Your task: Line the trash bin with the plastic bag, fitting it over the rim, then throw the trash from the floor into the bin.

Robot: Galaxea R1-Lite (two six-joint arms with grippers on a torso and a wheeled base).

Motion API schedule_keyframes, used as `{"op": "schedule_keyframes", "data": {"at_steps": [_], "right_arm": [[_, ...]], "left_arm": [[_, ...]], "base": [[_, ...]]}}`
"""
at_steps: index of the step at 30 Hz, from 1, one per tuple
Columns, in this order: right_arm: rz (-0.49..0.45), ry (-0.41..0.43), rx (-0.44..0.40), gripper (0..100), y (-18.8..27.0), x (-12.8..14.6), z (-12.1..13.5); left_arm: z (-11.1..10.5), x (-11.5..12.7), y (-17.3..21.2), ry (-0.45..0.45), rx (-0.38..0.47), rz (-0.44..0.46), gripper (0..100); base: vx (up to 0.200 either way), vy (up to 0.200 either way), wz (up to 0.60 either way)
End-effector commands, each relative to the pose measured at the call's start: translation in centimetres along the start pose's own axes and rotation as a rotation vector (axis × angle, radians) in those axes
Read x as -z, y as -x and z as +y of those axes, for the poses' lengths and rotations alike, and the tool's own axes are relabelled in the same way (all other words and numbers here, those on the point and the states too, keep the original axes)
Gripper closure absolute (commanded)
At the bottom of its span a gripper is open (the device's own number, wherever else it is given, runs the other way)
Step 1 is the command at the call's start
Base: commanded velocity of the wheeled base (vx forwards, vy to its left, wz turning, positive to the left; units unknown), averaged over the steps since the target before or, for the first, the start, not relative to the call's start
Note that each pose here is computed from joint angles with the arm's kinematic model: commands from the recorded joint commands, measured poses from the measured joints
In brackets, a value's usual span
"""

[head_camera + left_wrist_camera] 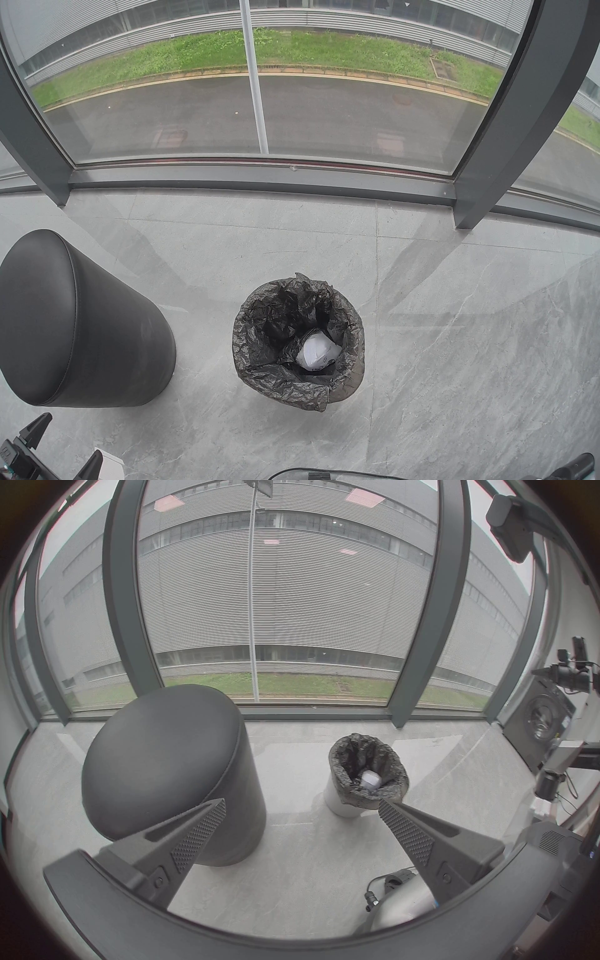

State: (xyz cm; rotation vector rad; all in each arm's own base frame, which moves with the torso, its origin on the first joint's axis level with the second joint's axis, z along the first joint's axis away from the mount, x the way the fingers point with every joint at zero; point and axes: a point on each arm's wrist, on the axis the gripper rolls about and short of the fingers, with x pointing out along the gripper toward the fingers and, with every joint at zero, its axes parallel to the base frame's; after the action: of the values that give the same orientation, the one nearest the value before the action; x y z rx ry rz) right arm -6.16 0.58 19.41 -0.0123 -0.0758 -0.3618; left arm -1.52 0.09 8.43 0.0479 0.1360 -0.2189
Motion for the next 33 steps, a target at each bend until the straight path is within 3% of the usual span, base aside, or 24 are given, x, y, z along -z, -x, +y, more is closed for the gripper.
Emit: {"op": "schedule_keyframes", "data": {"at_steps": [1,7,9,13,18,23,25,30,33], "right_arm": [[-0.016,0.008,-0.129,0,0.5,1.5,-0.3],[0.044,0.003,-0.236,0,-0.8,1.6,-0.7],[0.06,0.0,-0.25,0,-0.8,3.2,-0.7],[0.006,0.0,-0.249,0,-0.3,6.0,-0.6],[-0.022,0.003,-0.248,0,-1.4,7.4,-0.2],[0.049,0.116,-0.257,0,-2.9,11.6,0.5],[0.011,0.094,-0.274,0,-2.9,11.4,0.6],[0.034,0.009,-0.333,0,-2.9,11.7,0.7],[0.075,0.03,-0.397,0,-2.8,12.1,0.9]], "left_arm": [[-0.2,0.1,0.2,0.006,-0.099,-0.022,0],[-0.3,0.2,0.4,0.01,-0.158,-0.048,0],[-0.4,0.3,0.6,0.012,-0.176,-0.079,0],[-0.4,0.9,0.4,0.027,-0.182,-0.098,0],[-0.4,0.9,0.5,0.027,-0.178,-0.118,0],[-0.4,0.9,0.6,0.035,-0.178,-0.128,0],[-0.4,1.0,0.6,0.043,-0.178,-0.129,0],[-0.4,0.9,0.6,0.04,-0.175,-0.13,0],[-0.4,1.0,0.6,0.03,-0.169,-0.13,0]], "base": [[0.0,0.0,0.0],[0.0,0.0,0.0],[0.0,0.0,0.0],[0.0,0.0,0.0],[0.0,0.0,0.0],[0.0,0.0,0.0],[0.0,0.0,0.0],[0.0,0.0,0.0],[0.0,0.0,0.0]]}}
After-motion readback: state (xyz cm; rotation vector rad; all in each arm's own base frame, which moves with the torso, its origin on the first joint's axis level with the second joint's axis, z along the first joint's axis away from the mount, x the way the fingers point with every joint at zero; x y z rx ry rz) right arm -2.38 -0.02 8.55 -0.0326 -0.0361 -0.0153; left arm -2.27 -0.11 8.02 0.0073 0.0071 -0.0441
